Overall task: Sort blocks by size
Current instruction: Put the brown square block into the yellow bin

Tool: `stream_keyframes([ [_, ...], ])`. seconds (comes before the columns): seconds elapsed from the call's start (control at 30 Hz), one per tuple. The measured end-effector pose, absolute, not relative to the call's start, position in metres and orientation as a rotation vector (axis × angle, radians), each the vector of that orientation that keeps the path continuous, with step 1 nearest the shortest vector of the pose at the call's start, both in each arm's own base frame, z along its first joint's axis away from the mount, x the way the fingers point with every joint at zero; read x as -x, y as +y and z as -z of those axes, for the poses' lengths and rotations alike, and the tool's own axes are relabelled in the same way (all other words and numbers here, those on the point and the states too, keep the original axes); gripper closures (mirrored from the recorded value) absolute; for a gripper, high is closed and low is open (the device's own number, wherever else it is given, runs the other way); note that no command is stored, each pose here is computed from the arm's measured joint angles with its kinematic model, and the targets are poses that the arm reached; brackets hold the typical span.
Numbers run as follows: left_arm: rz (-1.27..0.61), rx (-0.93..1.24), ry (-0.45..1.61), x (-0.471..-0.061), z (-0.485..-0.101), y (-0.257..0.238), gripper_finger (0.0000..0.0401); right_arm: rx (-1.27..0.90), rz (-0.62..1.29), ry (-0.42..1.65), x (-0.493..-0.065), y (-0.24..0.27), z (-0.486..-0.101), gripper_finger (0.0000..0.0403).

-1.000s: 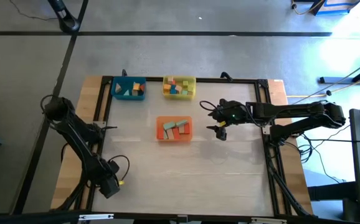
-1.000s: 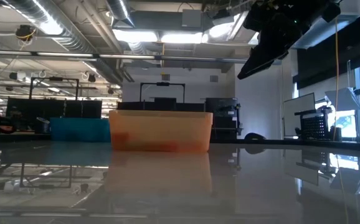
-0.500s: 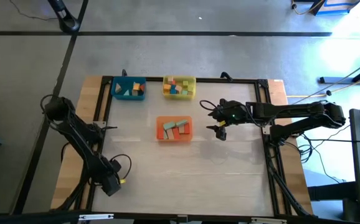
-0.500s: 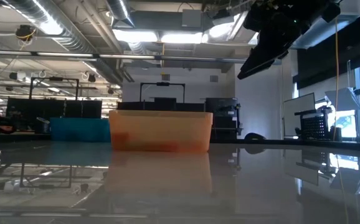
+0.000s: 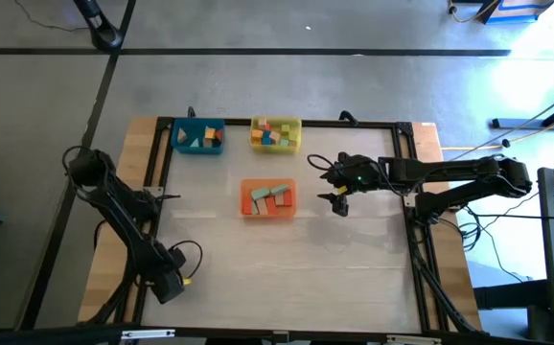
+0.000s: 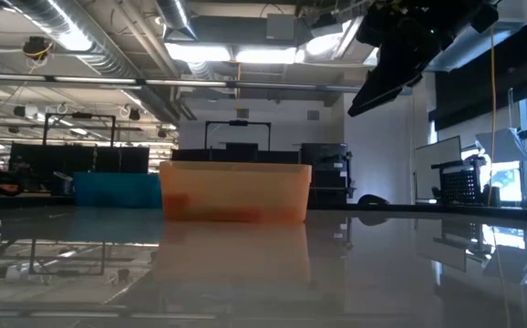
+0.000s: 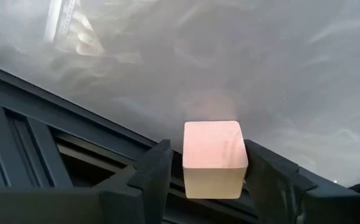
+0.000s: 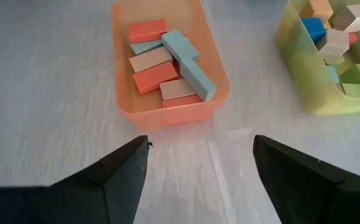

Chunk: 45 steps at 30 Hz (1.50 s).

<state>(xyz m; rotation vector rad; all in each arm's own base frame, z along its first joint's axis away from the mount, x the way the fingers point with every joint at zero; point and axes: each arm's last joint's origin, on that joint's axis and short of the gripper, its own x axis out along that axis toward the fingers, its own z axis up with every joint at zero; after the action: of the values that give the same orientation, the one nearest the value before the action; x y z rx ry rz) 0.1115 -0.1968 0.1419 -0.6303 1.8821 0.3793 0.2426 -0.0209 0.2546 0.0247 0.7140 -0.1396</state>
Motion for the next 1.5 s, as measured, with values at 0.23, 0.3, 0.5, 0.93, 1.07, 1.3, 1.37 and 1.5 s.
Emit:
stream_keyframes([
  [0.23, -0.304, 0.618, 1.886, -0.113, -0.142, -0.200, 0.0274, -0.024, 0.139, 0.715, -0.243, -0.021, -0.254, 0.0114],
  [0.3, -0.293, 0.619, 1.881, -0.113, -0.142, -0.201, 0.0286, -0.024, 0.139, 0.717, -0.242, -0.021, -0.254, 0.0114],
  [0.5, -0.297, 0.607, 1.886, -0.112, -0.142, -0.199, 0.0287, -0.025, 0.139, 0.731, -0.242, -0.021, -0.253, 0.0114],
  [0.93, -0.223, 0.636, 1.845, -0.137, -0.154, -0.192, 0.0286, -0.028, 0.140, 0.772, -0.239, -0.021, -0.250, 0.0114],
  [1.07, -0.200, 0.654, 1.827, -0.145, -0.157, -0.190, 0.0285, -0.030, 0.141, 0.781, -0.238, -0.021, -0.250, 0.0114],
  [1.3, -0.157, 0.670, 1.715, -0.157, -0.171, -0.180, 0.0285, -0.033, 0.142, 0.782, -0.238, -0.021, -0.250, 0.0114],
  [1.37, -0.146, 0.669, 1.668, -0.160, -0.175, -0.175, 0.0285, -0.034, 0.142, 0.784, -0.238, -0.020, -0.250, 0.0114],
  [1.5, -0.122, 0.654, 1.575, -0.167, -0.185, -0.163, 0.0285, -0.035, 0.143, 0.783, -0.238, -0.021, -0.250, 0.0114],
])
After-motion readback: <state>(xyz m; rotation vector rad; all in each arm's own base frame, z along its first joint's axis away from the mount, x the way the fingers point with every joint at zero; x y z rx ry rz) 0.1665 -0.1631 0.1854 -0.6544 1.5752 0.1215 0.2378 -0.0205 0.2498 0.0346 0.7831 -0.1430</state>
